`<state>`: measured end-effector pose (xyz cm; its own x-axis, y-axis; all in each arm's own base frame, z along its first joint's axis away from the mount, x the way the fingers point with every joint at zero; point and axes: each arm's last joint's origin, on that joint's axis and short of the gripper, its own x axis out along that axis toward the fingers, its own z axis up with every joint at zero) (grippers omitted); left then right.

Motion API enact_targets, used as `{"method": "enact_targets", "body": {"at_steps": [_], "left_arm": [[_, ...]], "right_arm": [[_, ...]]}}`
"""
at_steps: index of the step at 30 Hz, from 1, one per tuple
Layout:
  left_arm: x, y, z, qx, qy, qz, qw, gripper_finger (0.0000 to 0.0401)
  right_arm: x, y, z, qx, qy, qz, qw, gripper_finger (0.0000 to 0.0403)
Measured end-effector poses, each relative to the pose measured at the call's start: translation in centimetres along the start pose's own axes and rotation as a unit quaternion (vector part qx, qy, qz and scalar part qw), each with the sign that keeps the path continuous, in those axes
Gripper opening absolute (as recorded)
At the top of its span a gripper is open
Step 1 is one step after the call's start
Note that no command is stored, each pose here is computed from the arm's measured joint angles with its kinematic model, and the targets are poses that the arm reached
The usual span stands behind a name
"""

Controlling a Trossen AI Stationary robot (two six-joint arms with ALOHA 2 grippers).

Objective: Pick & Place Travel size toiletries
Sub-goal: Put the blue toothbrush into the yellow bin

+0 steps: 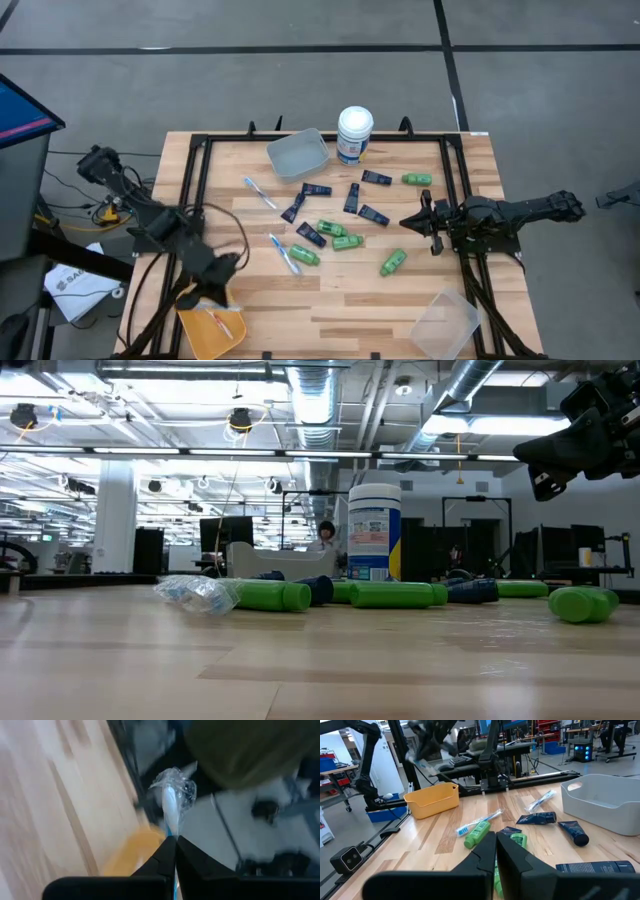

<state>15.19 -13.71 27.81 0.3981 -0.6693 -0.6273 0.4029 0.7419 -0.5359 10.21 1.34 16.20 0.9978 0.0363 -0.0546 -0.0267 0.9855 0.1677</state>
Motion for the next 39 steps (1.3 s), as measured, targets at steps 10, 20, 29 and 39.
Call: {"method": "enact_targets", "body": {"at_steps": [10, 20, 29, 39], "left_arm": [[5.7, -1.0, -2.8, 0.054, 0.148, 0.027, 0.987, 0.0001], [8.3, -0.3, -3.6, 0.074, 0.198, 0.04, 0.977, 0.0009], [8.1, -0.4, -3.5, 0.125, 0.195, 0.026, 0.972, 0.0101], [5.2, 0.7, -0.6, 0.171, 0.086, 0.109, 0.976, 0.0232]], "right_arm": [[0.0, 0.0, 0.0, 0.0, 0.0, 0.0, 1.0, 0.0006], [0.0, 0.0, 0.0, 0.0, 0.001, 0.0, 1.0, 0.0006], [0.0, 0.0, 0.0, 0.0, 0.0, 0.0, 1.0, 0.0006], [0.0, 0.0, 0.0, 0.0, 0.001, 0.0, 1.0, 0.0006]]}}
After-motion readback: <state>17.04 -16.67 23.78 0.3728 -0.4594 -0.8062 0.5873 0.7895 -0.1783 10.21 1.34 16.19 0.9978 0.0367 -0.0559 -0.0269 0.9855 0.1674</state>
